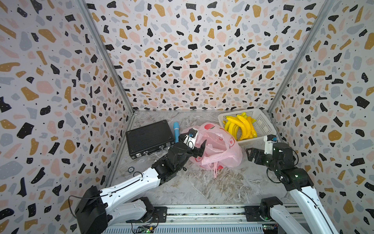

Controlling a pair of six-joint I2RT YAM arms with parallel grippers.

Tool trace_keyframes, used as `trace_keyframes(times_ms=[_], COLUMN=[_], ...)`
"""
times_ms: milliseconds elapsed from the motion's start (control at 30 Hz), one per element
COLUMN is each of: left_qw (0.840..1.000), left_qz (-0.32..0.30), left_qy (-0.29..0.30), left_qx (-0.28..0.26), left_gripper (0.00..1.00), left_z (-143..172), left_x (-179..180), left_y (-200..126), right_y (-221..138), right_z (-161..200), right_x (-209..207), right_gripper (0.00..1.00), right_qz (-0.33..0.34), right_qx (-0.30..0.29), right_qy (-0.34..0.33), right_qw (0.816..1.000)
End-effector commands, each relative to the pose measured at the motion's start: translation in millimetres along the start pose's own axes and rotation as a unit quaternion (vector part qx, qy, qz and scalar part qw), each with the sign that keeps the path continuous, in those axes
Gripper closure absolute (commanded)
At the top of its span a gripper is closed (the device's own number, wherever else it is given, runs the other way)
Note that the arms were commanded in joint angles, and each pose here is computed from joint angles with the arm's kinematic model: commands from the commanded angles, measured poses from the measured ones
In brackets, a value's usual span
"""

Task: Place the banana into a plastic bag & tie a knot
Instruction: Open the plastic bag from the plastic bag.

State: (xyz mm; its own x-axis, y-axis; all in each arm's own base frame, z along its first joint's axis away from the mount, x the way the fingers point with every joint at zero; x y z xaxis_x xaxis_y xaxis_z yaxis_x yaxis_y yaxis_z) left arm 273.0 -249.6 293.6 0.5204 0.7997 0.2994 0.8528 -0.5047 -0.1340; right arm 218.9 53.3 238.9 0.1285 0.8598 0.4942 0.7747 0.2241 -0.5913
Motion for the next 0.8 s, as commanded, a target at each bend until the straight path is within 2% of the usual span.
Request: trace_keyframes(times_ms=[0,200,333,433,767], left_qw=[0.999,0.999,0.999,0.999,0.989], left_qz=[-0.007,-0.005,-0.025,-0.036,-0.046], left_qy=[-0.006,-0.017,-0.031,-0.037,0.003], left_qx=[-0.046,-0.047,-0.021,0.008,0.138], left_gripper=[0.17,0.47,0.81,0.98,1.00], left_z=[-30.9,-45.3,-57.8,-70.4,-111.2], left_x=[9.5,16.1,28.9,39.7,70.7], left_y=[7.7,13.8,8.8,1.9,-25.4], right_y=[-11.9,-9.6,-8.7,-8.9,-21.0], right_z=[-6.8,-0.9,1.6,1.3,-13.0], right_x=[2.8,2.2,4.7,9.6,44.2], right_gripper=[0.00,0.00,0.03,0.05,0.07], right_qz=[0.004,0.001,-0.009,-0.023,-0.087], right_qx=[-0.010,0.004,0.012,0.016,0.044], right_qy=[-0.009,-0.011,-0.014,-0.017,-0.020], right_qw=[1.000,1.000,1.000,0.999,0.995])
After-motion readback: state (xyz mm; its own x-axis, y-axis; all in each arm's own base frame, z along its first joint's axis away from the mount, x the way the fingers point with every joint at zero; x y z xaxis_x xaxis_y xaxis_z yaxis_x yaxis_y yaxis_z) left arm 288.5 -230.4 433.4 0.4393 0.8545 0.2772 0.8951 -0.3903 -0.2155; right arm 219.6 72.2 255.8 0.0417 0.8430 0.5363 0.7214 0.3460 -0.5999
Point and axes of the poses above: each gripper's point midway between its finger pads, its own y axis out along the fingers, its own x axis along the line the jaws close on, z = x × y, the point moved 3 cm from there along -y, back along the fingers, and after that the axes turned 15 degrees about y, right-handed, at the moved point
